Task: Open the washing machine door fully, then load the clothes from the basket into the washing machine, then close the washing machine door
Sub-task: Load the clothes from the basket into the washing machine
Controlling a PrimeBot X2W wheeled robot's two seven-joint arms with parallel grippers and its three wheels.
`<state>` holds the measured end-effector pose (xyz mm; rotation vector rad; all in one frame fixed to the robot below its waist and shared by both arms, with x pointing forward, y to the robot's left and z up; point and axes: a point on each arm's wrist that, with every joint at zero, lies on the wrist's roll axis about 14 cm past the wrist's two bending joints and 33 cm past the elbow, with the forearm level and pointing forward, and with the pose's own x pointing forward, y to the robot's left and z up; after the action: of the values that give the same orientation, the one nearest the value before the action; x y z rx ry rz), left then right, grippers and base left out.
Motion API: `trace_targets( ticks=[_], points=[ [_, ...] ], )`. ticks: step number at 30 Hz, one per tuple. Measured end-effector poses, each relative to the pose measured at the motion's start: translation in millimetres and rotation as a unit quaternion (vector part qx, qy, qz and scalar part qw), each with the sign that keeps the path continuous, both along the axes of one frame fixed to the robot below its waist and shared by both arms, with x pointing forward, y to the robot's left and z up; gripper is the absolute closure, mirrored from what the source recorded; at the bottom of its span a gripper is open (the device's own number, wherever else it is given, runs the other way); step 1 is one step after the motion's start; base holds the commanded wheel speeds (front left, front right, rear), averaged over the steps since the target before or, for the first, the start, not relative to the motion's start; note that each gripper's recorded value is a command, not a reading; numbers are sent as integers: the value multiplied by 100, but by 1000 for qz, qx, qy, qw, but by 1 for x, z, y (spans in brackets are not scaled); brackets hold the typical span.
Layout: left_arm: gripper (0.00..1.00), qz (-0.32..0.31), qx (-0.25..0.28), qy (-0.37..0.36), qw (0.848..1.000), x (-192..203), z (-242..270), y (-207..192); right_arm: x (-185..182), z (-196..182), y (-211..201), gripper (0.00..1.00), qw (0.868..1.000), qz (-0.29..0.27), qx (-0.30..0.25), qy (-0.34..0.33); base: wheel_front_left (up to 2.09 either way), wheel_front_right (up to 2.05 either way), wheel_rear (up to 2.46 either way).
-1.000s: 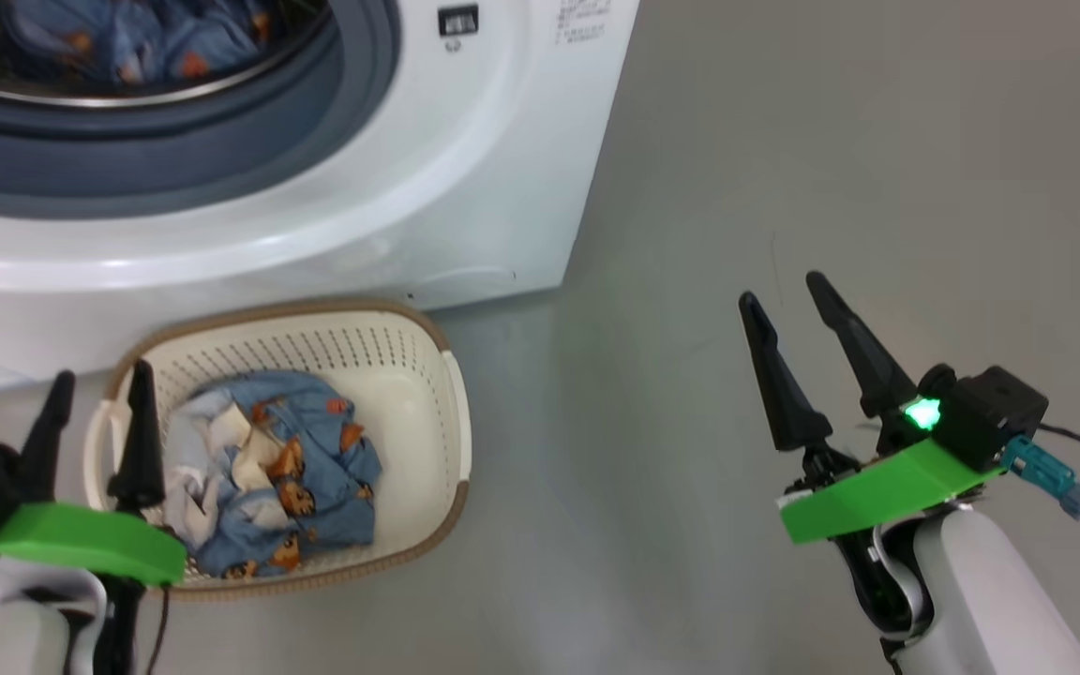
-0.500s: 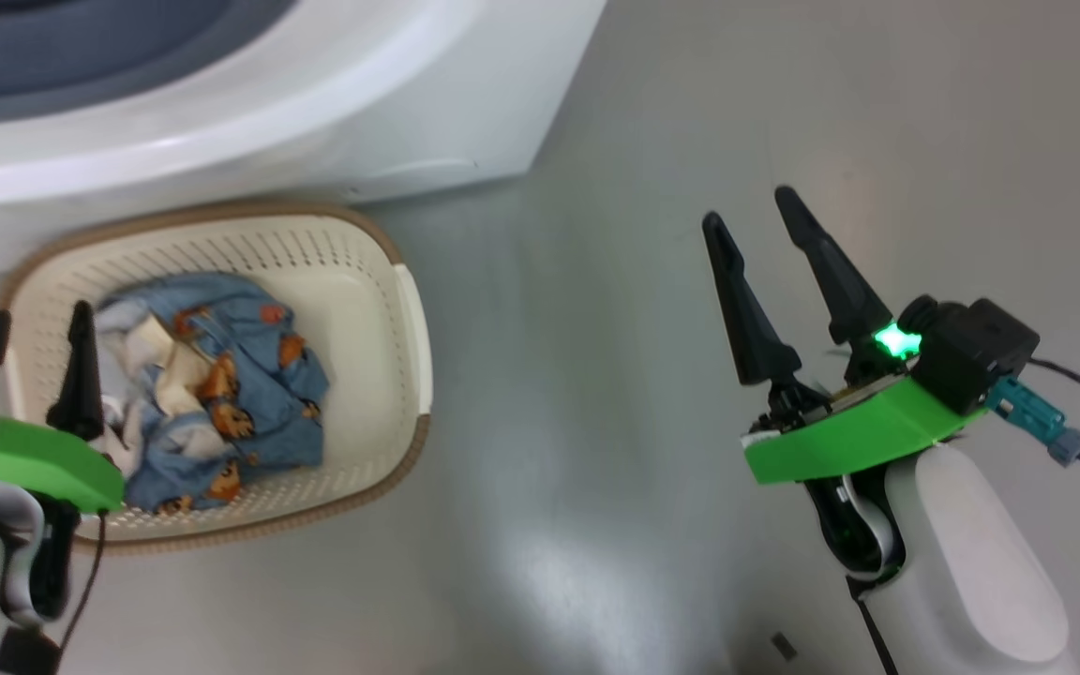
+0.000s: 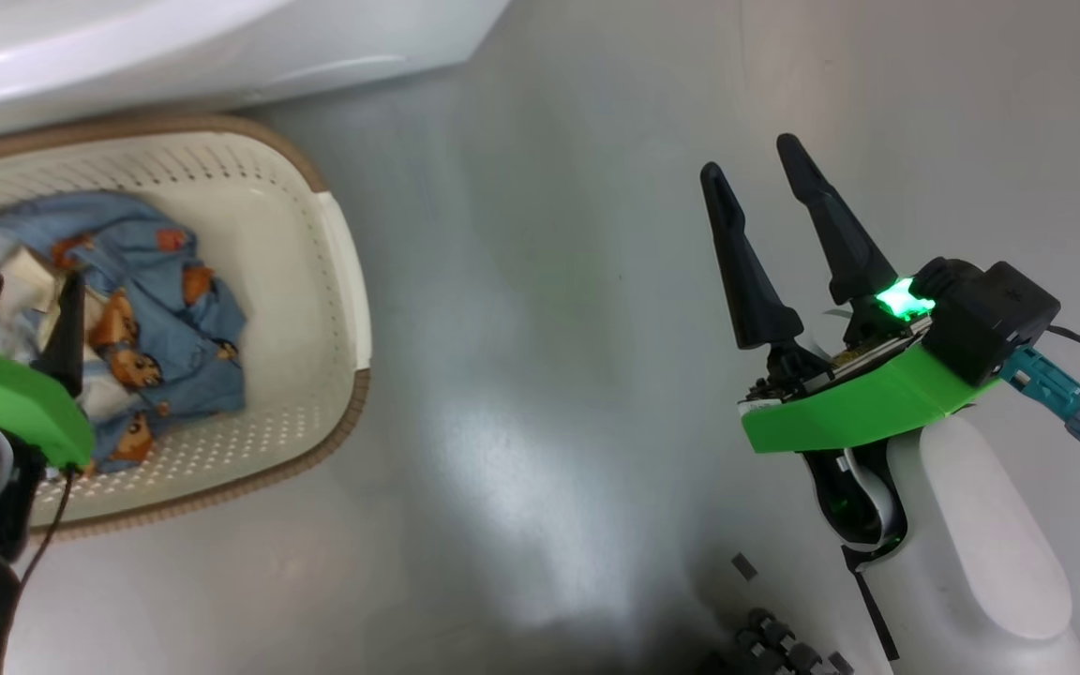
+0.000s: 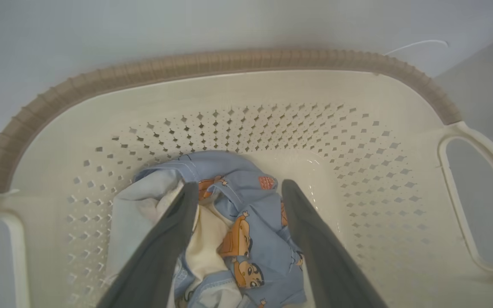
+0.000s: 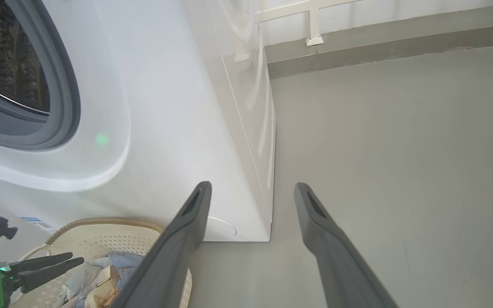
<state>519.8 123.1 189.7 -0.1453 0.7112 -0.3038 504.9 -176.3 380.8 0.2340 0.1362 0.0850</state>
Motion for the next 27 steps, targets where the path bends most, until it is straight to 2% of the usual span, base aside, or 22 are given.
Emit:
trace_targets(
  ticks=[14, 27],
  points=[
    [0, -18, 32, 124, 992, -4, -77, -10, 2, -30, -8, 0, 999, -9, 8, 30, 0, 0, 0],
    [0, -23, 63, 222, 973, -19, -128, -17, -1, -43, -19, 0, 999, -19, 1, 48, 0, 0, 0]
  ],
)
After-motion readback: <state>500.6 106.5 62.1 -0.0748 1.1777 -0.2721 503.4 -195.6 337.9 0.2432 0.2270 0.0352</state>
